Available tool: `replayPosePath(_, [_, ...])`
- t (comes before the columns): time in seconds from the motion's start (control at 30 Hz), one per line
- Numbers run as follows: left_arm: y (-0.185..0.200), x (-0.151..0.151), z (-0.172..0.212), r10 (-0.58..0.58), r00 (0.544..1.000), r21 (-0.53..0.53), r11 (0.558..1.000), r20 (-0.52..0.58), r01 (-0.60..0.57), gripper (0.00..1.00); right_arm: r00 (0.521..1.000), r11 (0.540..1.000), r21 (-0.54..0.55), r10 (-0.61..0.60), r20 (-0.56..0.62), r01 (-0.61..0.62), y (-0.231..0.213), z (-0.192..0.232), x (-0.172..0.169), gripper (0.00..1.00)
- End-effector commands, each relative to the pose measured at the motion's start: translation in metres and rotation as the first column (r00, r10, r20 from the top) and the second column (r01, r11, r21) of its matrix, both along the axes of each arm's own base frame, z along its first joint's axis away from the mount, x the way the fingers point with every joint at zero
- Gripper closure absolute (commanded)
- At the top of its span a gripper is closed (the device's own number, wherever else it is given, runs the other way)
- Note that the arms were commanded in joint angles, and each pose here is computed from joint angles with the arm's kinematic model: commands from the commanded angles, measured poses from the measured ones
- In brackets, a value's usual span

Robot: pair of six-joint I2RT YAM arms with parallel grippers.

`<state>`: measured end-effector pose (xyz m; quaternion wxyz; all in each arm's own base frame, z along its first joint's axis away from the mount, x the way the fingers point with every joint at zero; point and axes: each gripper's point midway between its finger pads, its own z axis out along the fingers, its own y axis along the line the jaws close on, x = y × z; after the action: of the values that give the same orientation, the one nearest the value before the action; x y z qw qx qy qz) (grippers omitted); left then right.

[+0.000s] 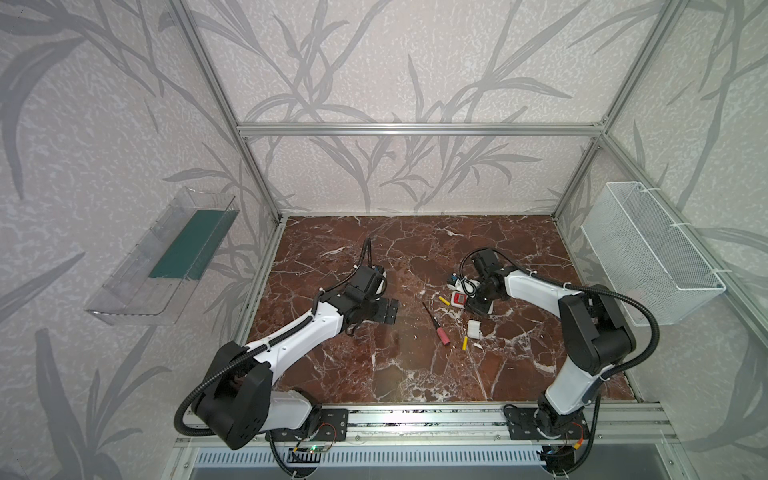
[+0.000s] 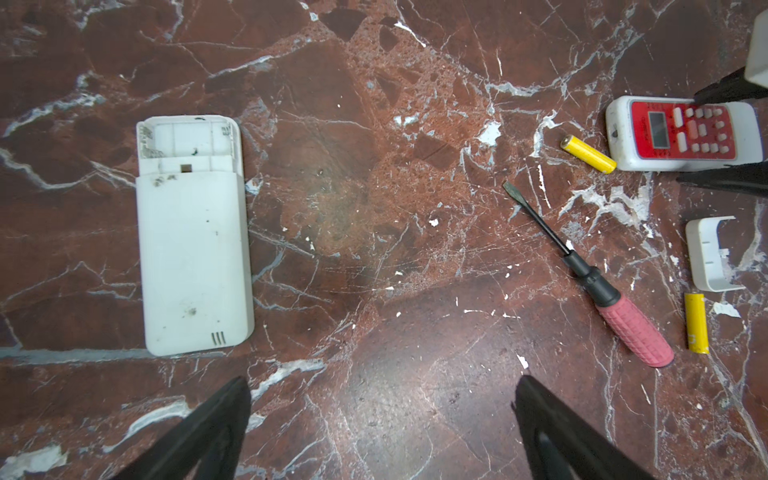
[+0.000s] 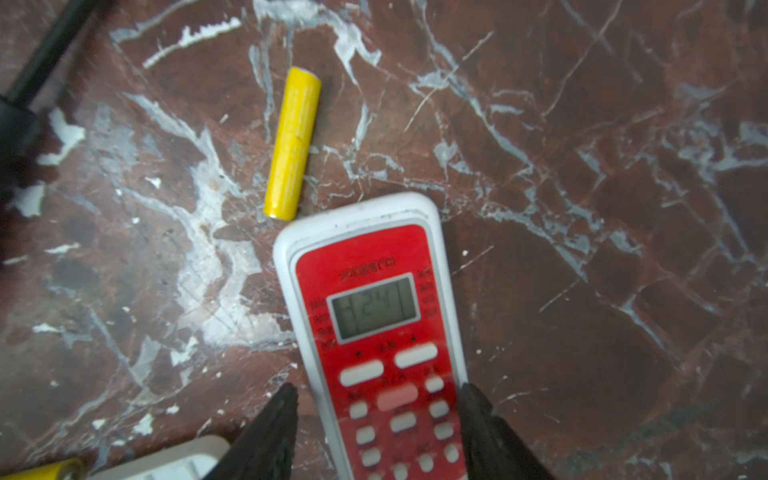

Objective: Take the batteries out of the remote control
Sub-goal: 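Grasp the red-faced white remote with the right gripper and lift it, then carry the red-faced remote toward the left gripper while the left gripper approaches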

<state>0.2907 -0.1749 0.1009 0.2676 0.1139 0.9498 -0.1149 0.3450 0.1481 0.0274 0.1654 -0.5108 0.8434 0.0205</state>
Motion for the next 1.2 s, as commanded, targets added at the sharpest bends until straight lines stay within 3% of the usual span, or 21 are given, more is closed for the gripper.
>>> replayPosePath(0.0, [0.007,-0.002,0.004,0.002,1.000,0.024,1.000,0.026,-0.003,0.01,0.998,0.999,-0.047,0.020,-0.067,-0.023,-0.007,-0.016,-0.007,0.39])
replayPosePath(0.27, [0.008,-0.004,0.004,-0.002,1.000,0.028,1.000,0.029,0.001,0.00,0.992,0.998,-0.048,0.040,-0.122,-0.047,-0.005,-0.024,-0.012,0.45])
replayPosePath(0.7, [0.007,-0.006,0.007,-0.011,0.999,0.013,1.000,0.038,0.011,0.00,0.993,1.000,-0.013,-0.011,-0.114,0.010,-0.001,-0.011,-0.005,0.76])
replayPosePath(1.17, [0.005,-0.006,0.003,-0.037,0.999,0.023,0.999,0.031,0.037,0.00,0.998,0.994,0.100,-0.050,-0.049,0.055,0.011,0.022,0.006,0.96])
